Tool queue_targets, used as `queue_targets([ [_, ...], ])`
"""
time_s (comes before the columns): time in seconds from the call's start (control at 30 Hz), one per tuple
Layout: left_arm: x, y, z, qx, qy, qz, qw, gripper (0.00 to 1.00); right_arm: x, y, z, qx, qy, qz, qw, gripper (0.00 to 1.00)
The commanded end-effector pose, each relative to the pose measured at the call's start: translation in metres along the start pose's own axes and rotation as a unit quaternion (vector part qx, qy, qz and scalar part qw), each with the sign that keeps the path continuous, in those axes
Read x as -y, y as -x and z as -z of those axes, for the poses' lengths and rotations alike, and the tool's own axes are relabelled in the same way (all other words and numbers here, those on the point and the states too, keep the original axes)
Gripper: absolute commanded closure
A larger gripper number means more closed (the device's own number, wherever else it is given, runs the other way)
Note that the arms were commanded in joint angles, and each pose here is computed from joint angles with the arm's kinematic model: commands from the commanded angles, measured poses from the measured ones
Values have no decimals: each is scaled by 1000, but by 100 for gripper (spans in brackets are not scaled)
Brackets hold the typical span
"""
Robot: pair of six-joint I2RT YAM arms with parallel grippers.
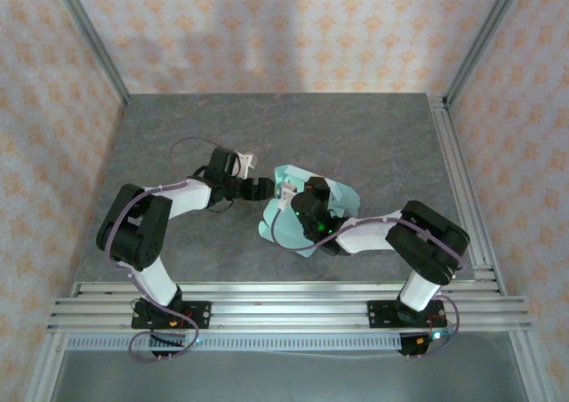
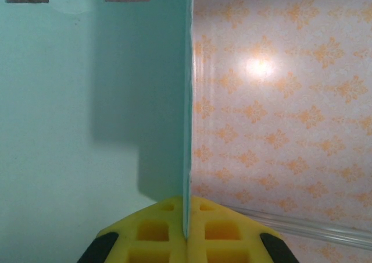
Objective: Fold the paper box
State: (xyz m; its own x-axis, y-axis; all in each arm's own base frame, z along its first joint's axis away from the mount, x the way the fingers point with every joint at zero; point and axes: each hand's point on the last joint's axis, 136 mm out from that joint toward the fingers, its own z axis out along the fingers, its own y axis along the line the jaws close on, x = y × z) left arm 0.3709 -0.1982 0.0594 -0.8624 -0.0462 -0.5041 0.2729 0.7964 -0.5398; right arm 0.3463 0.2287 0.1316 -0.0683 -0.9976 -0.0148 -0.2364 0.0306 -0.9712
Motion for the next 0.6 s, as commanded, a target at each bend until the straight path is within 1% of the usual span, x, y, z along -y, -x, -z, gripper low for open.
queue_targets([
  [0.0,15,6,8,14,-22,-30,999,12,-8,4,1,8,3,18,1000,100],
  [0.33,16,4,3,8,-29,-29,999,18,-17,7,-2,13,1,36,999,100],
  [0.37,16,4,3,7,-31,-30,999,20,-17,7,-2,14,0,36,999,100],
  [0.57,22,3,0,2,-43,-41,998,25,-20,8,-2,17,5,39,999,100],
])
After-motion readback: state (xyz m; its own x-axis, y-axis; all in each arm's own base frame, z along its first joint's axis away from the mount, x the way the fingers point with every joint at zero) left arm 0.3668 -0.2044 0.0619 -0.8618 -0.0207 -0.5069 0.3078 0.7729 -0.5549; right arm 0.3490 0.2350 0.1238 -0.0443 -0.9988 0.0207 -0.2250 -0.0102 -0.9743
